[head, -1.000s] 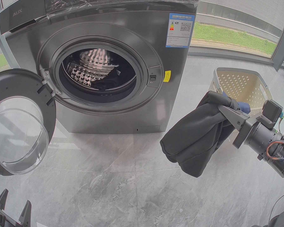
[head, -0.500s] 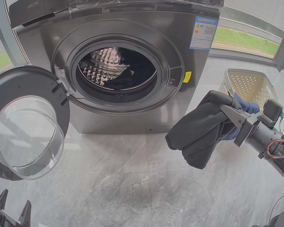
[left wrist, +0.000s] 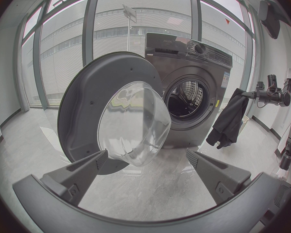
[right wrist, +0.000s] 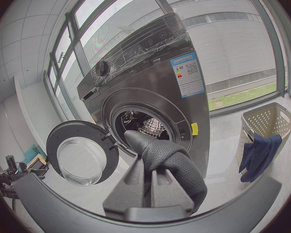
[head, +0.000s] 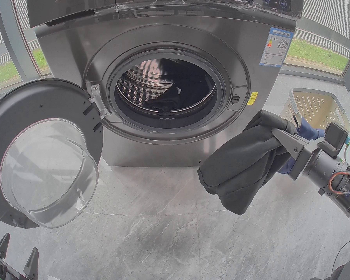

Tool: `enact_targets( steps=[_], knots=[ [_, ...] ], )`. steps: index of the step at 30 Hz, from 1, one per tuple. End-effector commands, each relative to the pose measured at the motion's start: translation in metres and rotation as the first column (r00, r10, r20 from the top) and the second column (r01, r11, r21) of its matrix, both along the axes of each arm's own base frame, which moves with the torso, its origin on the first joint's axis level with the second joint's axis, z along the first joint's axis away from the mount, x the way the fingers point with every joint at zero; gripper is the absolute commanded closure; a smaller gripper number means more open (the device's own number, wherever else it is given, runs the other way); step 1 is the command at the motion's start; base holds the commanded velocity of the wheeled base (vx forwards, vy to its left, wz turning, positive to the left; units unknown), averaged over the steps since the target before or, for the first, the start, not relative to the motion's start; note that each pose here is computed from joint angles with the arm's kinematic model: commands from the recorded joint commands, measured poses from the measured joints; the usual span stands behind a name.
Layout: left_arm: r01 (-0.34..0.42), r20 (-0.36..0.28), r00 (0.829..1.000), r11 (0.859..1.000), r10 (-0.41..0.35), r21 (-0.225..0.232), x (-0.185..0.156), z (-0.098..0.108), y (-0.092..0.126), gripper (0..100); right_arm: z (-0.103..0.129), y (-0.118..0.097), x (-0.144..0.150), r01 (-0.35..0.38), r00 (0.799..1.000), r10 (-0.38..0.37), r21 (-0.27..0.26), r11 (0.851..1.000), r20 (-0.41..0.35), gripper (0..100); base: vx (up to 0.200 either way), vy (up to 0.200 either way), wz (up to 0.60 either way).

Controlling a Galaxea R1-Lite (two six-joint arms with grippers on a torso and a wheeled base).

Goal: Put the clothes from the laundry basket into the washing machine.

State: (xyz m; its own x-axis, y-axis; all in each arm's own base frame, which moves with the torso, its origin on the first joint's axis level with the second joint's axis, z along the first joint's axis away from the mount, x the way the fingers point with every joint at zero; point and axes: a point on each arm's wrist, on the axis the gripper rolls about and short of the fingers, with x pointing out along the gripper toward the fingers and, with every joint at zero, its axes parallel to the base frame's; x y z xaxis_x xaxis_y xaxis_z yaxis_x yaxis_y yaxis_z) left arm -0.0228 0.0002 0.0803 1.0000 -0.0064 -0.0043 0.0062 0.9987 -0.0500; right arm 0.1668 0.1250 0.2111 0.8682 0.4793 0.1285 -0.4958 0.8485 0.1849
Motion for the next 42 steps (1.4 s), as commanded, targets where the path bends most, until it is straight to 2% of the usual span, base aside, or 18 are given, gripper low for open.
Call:
enact_targets(
  steps=[1, 15, 21, 39, 42],
  knots=[
    [0.0, -0.003, 1.0, 1.0, 0.0, -0.001, 0.0, -0.005, 0.0, 0, 0.0, 0.001, 0.0, -0.002, 1.0, 0.002, -0.001, 1.0, -0.001, 100, 0.0, 0.0, 0.0],
    [0.0, -0.002, 1.0, 1.0, 0.0, 0.007, 0.0, -0.005, 0.0, 0, -0.01, 0.005, 0.001, -0.013, 0.999, 0.012, -0.026, 1.0, -0.033, 100, 0.0, 0.0, 0.0],
    [0.0, -0.002, 1.0, 1.0, 0.0, 0.01, 0.0, -0.005, 0.0, 0, -0.011, 0.005, 0.001, -0.015, 0.999, 0.014, -0.028, 1.0, -0.035, 100, 0.0, 0.2, 0.0],
    [0.0, -0.002, 1.0, 1.0, 0.0, 0.007, 0.0, -0.005, 0.0, 0, -0.017, 0.009, 0.004, -0.022, 0.998, 0.019, -0.048, 0.999, -0.062, 100, 0.0, 0.0, 0.0],
    [0.0, -0.002, 1.0, 1.0, 0.0, 0.007, 0.0, -0.005, 0.0, 0, -0.02, 0.012, 0.007, -0.027, 0.998, 0.023, -0.052, 0.998, -0.066, 100, 0.0, -0.2, 0.0]
  ],
)
